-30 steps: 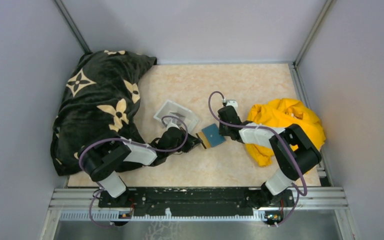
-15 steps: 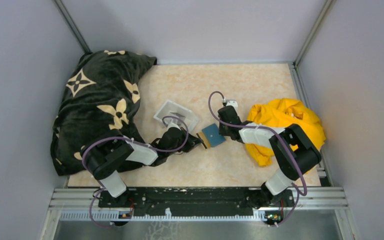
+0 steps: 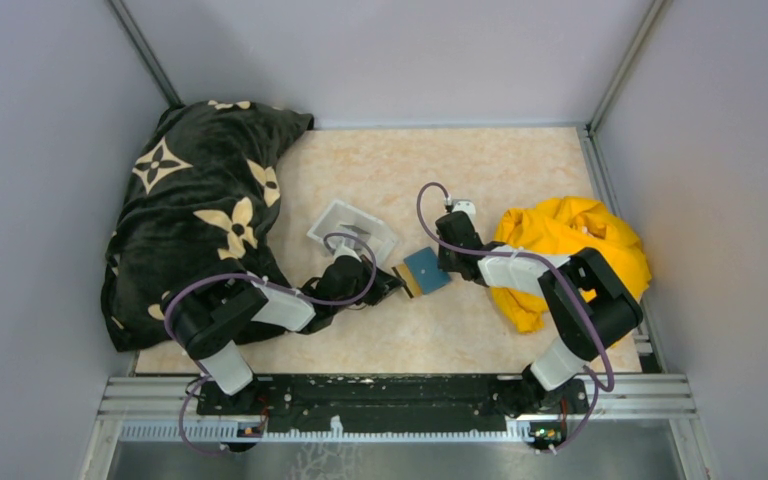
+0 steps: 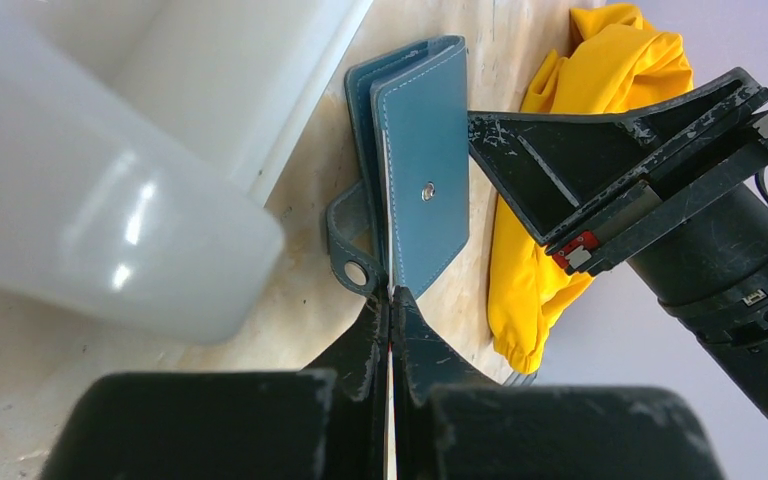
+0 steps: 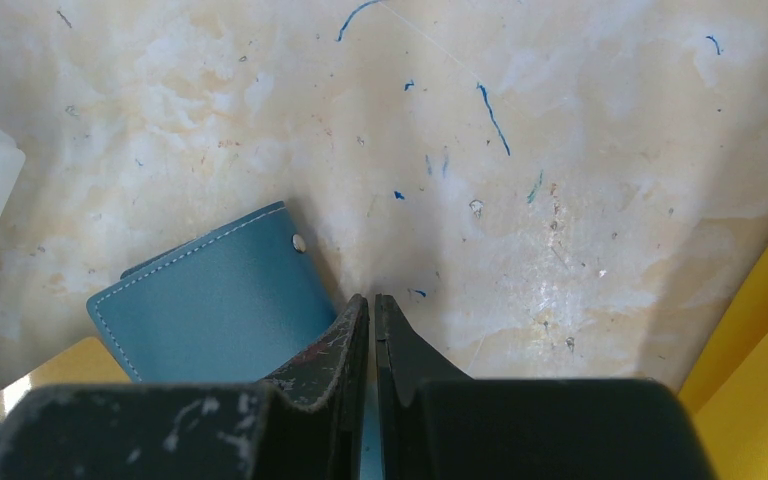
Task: Put the credit cards into the card holder
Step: Open the card holder at the center of the board.
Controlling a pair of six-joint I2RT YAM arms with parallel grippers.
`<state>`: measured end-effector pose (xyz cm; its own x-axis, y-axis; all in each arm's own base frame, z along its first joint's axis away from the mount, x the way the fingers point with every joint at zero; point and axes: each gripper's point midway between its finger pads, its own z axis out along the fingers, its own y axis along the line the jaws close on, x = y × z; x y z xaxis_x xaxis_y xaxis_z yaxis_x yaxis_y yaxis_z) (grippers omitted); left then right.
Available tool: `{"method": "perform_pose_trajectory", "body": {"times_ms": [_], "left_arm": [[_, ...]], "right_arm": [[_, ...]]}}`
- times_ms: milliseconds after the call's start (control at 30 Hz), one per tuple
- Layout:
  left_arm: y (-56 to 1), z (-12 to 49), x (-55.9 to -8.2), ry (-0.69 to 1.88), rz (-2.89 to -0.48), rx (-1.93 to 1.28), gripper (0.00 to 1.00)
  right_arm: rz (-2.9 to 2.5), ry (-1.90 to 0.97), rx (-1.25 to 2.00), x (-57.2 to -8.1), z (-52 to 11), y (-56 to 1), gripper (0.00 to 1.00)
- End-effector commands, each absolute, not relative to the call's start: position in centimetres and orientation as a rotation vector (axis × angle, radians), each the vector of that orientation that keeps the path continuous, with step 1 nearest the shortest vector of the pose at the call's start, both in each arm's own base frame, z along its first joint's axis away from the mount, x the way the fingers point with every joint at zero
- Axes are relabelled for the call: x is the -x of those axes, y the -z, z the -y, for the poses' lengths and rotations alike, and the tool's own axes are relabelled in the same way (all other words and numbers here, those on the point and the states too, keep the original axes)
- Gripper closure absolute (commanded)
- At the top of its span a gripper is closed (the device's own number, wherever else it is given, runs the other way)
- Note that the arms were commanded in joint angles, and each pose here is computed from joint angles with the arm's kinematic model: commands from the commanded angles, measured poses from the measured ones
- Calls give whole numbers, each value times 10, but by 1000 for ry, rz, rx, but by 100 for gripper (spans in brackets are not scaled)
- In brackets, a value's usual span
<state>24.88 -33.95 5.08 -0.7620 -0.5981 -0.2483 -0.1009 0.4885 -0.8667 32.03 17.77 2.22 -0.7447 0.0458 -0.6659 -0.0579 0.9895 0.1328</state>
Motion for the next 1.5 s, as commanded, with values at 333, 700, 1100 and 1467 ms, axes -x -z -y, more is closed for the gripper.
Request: {"method": "perform_pose_trajectory", "body": {"times_ms": [333,700,1100,1467], "left_arm": [[-48,333,-253,1213,-2203,600,100],[-50,331,-251,1292,-2173,759,100],[-44,338,-251,1318,-2185,744,100],[-44,347,-251,1344,-2202,702,100]], "right_arm": [[-2480,-169,43,-307,-179,-6,92],[-2481,-169,44,-307,-179,-5,92],[-2487,-170,45,-305,-178,-1,92],[-2492,-180,44,-303,-179,1,92]]}}
